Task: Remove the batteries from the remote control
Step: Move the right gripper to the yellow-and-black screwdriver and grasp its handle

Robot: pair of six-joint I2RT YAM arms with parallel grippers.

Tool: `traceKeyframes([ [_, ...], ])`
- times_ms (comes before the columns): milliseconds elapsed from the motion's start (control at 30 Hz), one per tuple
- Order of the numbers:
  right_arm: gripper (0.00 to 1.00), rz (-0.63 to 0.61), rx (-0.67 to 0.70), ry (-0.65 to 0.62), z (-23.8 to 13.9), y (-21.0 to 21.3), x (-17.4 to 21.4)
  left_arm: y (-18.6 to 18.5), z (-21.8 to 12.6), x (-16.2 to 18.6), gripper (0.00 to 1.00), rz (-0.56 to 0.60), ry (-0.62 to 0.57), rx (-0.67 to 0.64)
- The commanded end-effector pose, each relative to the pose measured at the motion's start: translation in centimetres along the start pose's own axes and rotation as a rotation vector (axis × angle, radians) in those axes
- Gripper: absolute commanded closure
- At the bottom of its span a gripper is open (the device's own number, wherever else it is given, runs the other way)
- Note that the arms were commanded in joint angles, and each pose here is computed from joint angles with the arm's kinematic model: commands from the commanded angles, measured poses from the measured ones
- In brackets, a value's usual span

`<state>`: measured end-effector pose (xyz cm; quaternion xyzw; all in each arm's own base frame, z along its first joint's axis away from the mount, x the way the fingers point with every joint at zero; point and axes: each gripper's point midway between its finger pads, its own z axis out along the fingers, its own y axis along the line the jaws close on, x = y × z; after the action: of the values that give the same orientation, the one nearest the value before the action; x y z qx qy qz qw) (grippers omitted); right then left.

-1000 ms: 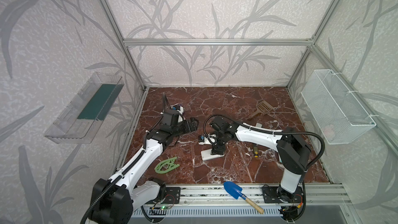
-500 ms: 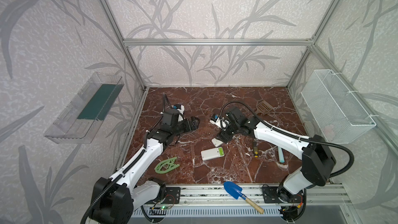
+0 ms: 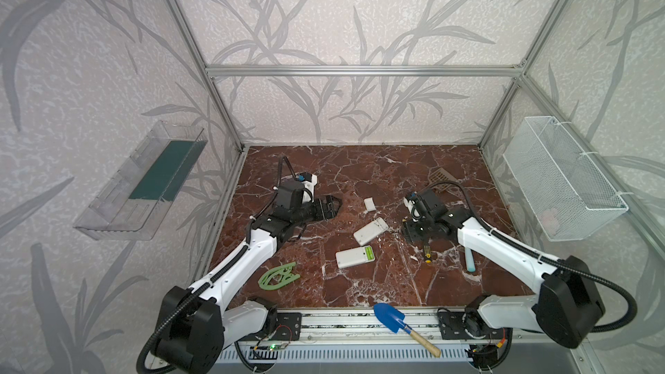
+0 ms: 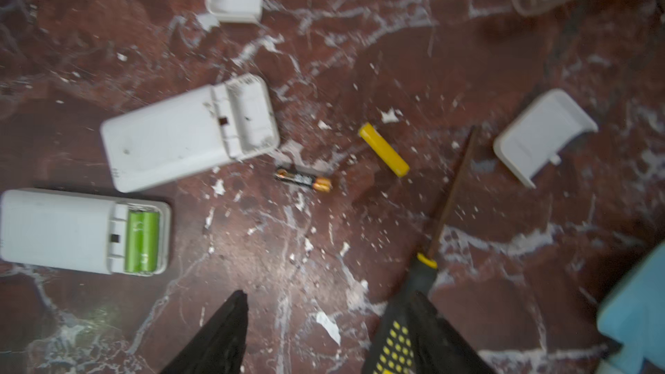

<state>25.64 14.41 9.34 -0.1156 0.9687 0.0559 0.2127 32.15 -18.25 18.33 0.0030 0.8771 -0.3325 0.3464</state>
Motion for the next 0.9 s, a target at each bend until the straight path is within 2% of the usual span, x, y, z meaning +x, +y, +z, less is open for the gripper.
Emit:
traceKeyframes([
  [0,0.32,0.122,0.107,-0.012,-0.9,-2.7,2.1,-0.7,0.4,-0.2,0.05,0.016,0.029,0.006],
  [233,0.35,0.229,0.075,0.014,0.9,-3.5,4.8,-2.0,2.2,-0.8,0.06,-0.038,0.022,0.067],
  [333,0.41,0.262,0.055,0.019,2.1,-3.6,4.7,-2.6,2.8,-0.7,0.06,-0.052,0.033,0.088],
  [467,0.49,0.283,0.059,0.046,3.1,-3.9,4.8,-3.3,3.5,-0.5,0.07,-0.057,0.039,0.111],
  [867,0.56,0.290,0.074,0.133,4.9,-4.0,6.0,-4.0,4.7,-0.5,0.08,-0.070,0.051,0.125],
])
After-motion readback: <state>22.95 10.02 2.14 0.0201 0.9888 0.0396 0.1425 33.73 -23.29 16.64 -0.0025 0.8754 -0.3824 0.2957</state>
